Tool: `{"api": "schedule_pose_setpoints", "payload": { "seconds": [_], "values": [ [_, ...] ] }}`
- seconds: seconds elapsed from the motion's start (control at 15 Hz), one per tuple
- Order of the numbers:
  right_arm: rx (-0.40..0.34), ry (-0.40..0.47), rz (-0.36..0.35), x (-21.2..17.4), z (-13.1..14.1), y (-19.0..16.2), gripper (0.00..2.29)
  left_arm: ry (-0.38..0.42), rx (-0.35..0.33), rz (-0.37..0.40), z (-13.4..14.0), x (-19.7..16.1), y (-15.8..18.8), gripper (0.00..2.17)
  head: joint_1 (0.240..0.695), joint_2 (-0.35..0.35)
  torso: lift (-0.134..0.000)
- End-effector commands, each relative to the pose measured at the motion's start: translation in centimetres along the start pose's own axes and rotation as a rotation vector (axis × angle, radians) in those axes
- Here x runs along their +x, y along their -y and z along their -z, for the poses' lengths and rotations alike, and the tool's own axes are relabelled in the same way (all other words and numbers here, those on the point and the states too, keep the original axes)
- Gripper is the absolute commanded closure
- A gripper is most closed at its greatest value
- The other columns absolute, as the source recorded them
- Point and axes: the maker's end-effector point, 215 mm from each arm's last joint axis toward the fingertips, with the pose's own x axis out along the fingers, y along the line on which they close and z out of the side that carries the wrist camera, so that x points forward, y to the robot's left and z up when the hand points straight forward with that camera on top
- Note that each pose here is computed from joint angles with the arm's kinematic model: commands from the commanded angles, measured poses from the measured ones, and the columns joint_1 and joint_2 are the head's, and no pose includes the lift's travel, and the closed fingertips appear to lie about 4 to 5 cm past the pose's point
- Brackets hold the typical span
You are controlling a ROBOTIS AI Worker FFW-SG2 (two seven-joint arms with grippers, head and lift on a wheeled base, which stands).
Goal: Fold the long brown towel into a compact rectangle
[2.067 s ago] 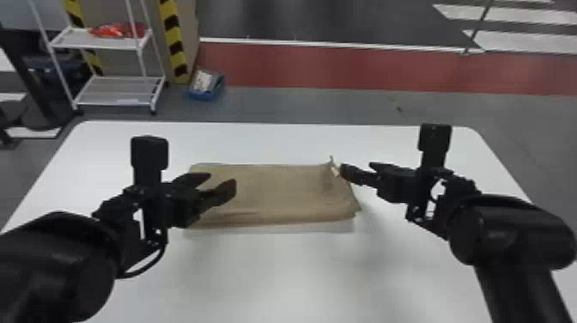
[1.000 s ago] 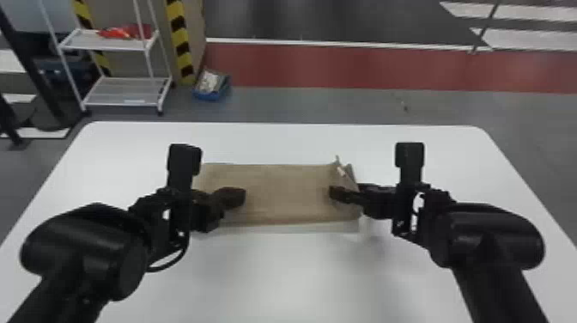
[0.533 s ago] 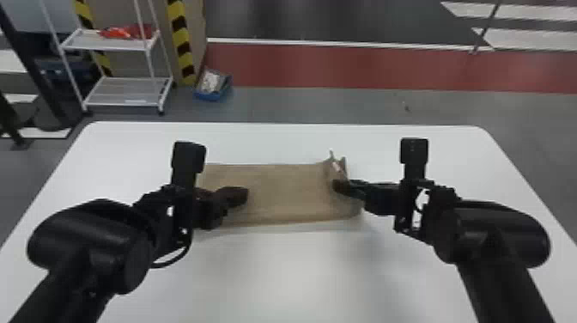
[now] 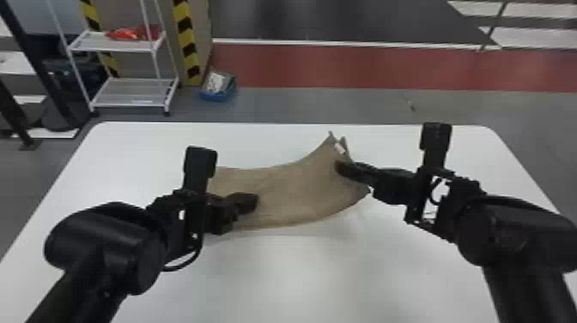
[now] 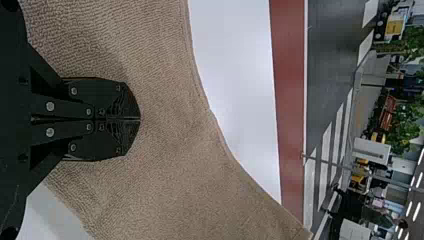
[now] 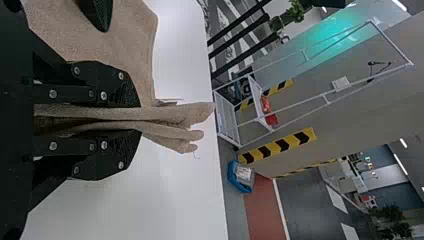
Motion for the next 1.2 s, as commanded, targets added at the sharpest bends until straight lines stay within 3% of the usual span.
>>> {"api": "schedule_pose_setpoints", "payload": {
  "seconds": [0.0,0.2,0.47,0.6,0.87,1.13],
  "values": [
    [0.014,0.009,0.020,-0.9,-1.2,1.1,0.94,0.050,-0.016,0.020,-1.7,-1.7,0.9,1.33,0.695,-0.040,-0.123],
    [0.037,0.008,0.053,-2.1,-1.5,3.2,0.94,0.083,-0.042,0.005,-3.2,-3.9,-1.1,1.33,0.695,-0.064,-0.123],
    [0.053,0.013,0.062,-3.0,-2.2,4.3,0.94,0.051,-0.052,-0.032,-1.2,-4.5,-3.9,1.33,0.695,-0.053,-0.123],
    [0.054,-0.006,0.049,-3.2,-2.4,3.5,0.94,0.023,-0.054,-0.039,0.3,-3.8,-4.2,1.33,0.695,-0.050,-0.123],
    [0.045,-0.043,0.024,-3.5,-2.9,0.8,0.94,0.024,-0.051,-0.010,0.5,-3.1,-2.8,1.33,0.695,-0.042,-0.123],
    [0.023,-0.046,-0.016,-1.3,-4.0,-3.3,0.94,0.014,-0.044,0.015,0.5,-2.2,-1.1,1.33,0.695,-0.031,-0.123]
  ]
}}
